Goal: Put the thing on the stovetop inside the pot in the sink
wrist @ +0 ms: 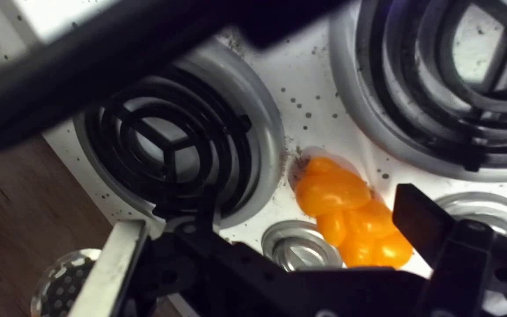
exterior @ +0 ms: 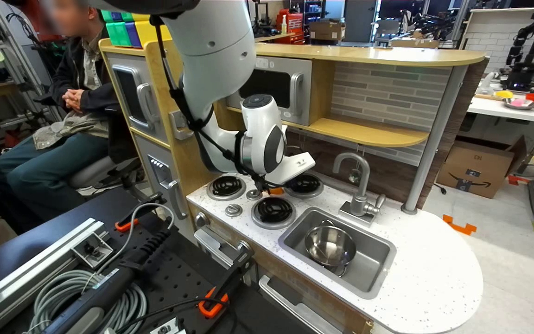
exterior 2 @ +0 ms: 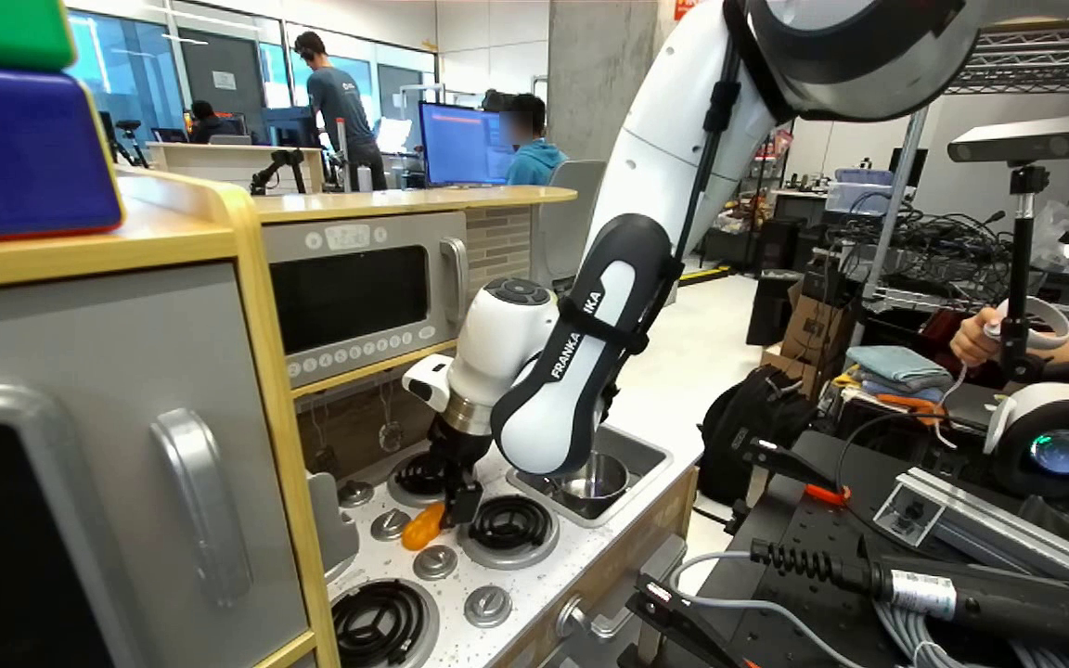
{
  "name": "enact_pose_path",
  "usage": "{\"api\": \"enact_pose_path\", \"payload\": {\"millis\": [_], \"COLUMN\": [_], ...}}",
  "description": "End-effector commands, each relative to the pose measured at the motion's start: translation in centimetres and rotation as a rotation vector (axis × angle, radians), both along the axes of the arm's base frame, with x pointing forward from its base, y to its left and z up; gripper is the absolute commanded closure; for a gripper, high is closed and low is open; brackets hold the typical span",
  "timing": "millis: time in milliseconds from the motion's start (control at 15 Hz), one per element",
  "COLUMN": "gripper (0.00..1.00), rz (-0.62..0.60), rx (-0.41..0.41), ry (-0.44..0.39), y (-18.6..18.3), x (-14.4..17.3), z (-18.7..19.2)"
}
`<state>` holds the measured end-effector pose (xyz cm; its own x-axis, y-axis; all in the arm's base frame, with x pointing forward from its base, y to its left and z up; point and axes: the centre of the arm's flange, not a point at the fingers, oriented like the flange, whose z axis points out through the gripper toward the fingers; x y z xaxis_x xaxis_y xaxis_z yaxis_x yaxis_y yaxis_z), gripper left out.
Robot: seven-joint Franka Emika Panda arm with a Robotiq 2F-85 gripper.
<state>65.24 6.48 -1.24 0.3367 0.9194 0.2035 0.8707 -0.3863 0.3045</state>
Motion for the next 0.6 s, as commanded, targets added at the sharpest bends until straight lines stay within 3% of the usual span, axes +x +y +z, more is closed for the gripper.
{"api": "enact_pose_path", "payload": {"millis": [0,533], "gripper": [0.0,0.0], "rz": [-0.048,-0.081], "rx": [-0.025,-0.003], "ry": [0.059,0.152], "y": [0.02,0.81], "x": [2.58,2.99], "z": [-1.76,-2.03]}}
